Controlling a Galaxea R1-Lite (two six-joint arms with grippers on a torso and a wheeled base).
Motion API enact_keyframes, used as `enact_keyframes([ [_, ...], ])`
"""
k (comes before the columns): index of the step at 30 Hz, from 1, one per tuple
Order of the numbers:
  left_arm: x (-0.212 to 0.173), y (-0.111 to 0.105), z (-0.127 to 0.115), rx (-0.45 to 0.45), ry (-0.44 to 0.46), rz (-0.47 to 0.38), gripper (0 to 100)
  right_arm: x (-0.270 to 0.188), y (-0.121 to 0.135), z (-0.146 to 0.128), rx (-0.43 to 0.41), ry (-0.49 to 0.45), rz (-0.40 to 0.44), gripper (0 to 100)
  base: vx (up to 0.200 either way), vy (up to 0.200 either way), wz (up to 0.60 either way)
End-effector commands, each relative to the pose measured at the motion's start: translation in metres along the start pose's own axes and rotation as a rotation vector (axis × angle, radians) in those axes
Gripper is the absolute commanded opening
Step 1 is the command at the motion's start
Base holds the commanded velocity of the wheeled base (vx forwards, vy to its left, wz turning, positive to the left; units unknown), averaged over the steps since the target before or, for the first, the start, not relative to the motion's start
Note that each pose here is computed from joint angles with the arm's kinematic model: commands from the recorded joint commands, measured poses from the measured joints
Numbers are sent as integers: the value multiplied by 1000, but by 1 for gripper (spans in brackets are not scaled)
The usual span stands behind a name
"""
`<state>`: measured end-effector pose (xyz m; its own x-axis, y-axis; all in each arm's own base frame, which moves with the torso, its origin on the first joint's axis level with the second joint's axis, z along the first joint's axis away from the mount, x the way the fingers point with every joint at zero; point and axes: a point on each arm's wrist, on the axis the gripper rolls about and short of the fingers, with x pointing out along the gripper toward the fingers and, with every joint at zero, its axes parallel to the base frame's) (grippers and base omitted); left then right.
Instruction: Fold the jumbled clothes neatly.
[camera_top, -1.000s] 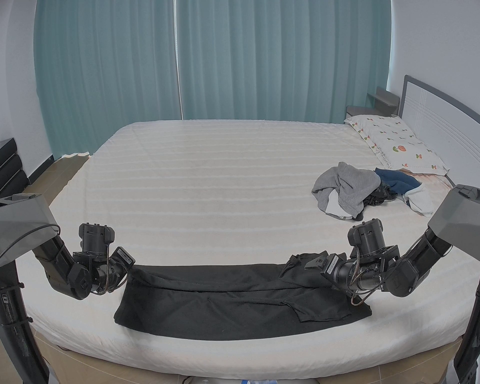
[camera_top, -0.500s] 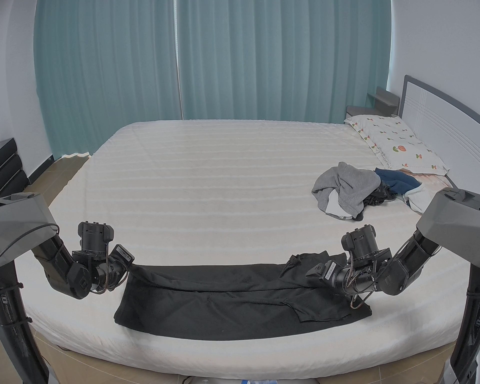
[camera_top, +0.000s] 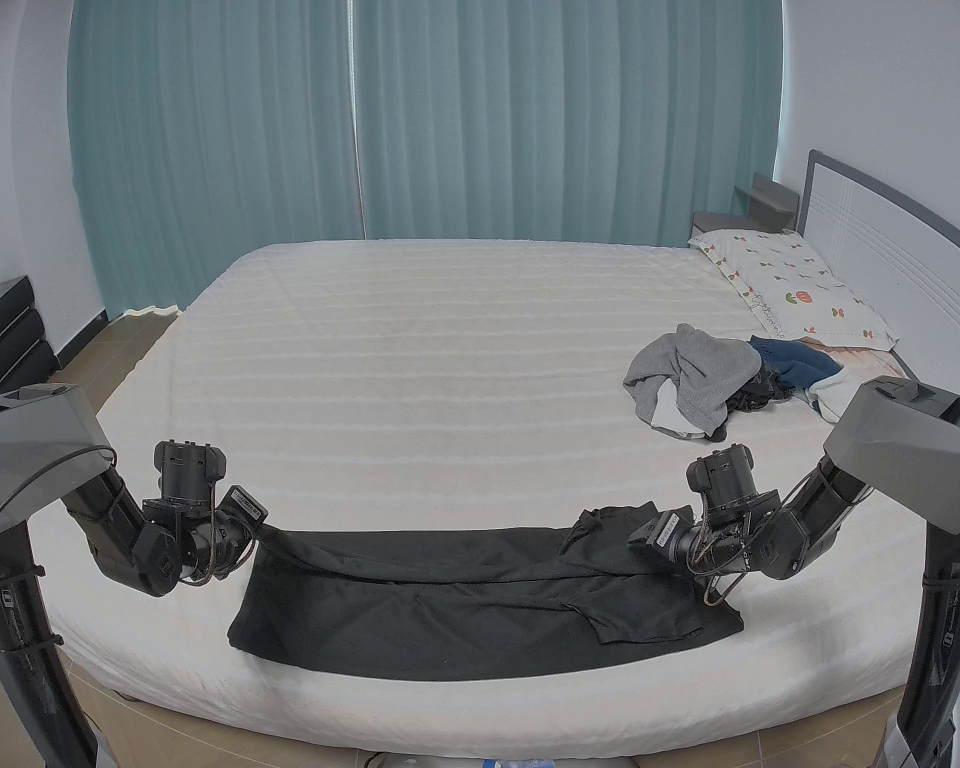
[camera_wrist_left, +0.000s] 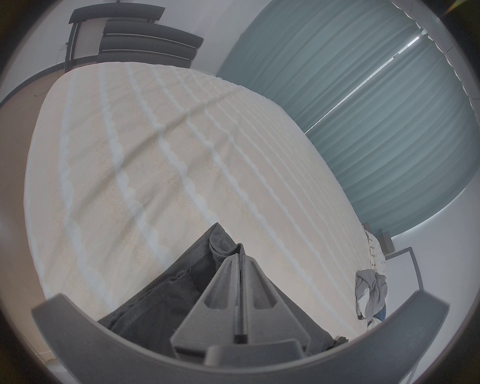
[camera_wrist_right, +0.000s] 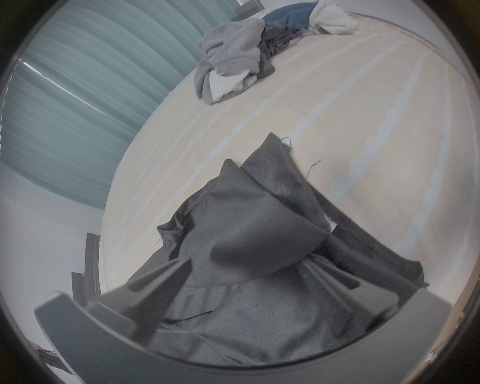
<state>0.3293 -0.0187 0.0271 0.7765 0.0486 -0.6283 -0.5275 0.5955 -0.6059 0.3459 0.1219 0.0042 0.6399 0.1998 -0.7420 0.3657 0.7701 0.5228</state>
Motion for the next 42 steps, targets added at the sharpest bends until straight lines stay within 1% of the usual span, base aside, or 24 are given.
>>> enact_keyframes([
  [1, 0, 0, 0, 1, -1, 2, 0, 2, 0, 0, -3, -7, -5, 0, 0, 0, 0],
  [10, 1, 0, 1, 0, -5, 1, 0, -2, 4, 19, 38, -54, 24, 0, 0, 0, 0],
  [16, 2, -2, 8, -11, -28, -13, 0, -10, 12, 27, 67, -93, 74, 0, 0, 0, 0],
  [17, 3, -3, 11, -29, -45, -32, 0, -10, 16, 31, 78, -120, 107, 0, 0, 0, 0],
  [19, 4, -4, 12, -45, -55, -45, 0, -9, 16, 34, 91, -144, 130, 0, 0, 0, 0],
  [20, 5, -6, 13, -71, -70, -70, 0, -7, 18, 38, 110, -180, 176, 0, 0, 0, 0],
  [22, 5, -7, 15, -98, -95, -100, 0, -5, 22, 43, 129, -230, 243, 0, 0, 0, 0],
  [23, 5, -7, 16, -104, -102, -109, 0, -4, 22, 44, 133, -247, 266, 0, 0, 0, 0],
  [24, 5, -7, 16, -104, -102, -109, 0, -4, 22, 44, 133, -247, 266, 0, 0, 0, 0],
  [25, 6, -7, 17, -120, -129, -138, 0, -4, 21, 49, 144, -301, 323, 0, 0, 0, 0],
  [27, 8, -6, 21, -142, -152, -156, 0, -4, 19, 49, 142, -319, 345, 0, 0, 0, 0],
  [33, 13, 6, 24, -167, -174, -173, 0, -4, 12, 43, 127, -309, 325, 0, 0, 0, 0],
  [34, 13, 12, 20, -162, -174, -171, 0, -4, 8, 40, 105, -298, 308, 0, 0, 0, 0],
  [35, 14, 13, 19, -159, -174, -171, 0, -4, 7, 39, 97, -295, 304, 0, 0, 0, 0],
  [37, 14, 21, 13, -137, -174, -164, 0, -4, 0, 33, 60, -275, 272, 0, 0, 0, 0],
  [40, 14, 29, 7, -67, -167, -156, 0, -5, -7, 26, 13, -256, 242, 0, 0, 0, 0],
  [41, 11, 35, 2, -15, -136, -151, 0, -6, -11, 23, -8, -248, 227, 0, 0, 0, 0],
  [42, 8, 39, -1, 15, -115, -154, 0, -7, -13, 20, -21, -240, 217, 0, 0, 0, 0],
])
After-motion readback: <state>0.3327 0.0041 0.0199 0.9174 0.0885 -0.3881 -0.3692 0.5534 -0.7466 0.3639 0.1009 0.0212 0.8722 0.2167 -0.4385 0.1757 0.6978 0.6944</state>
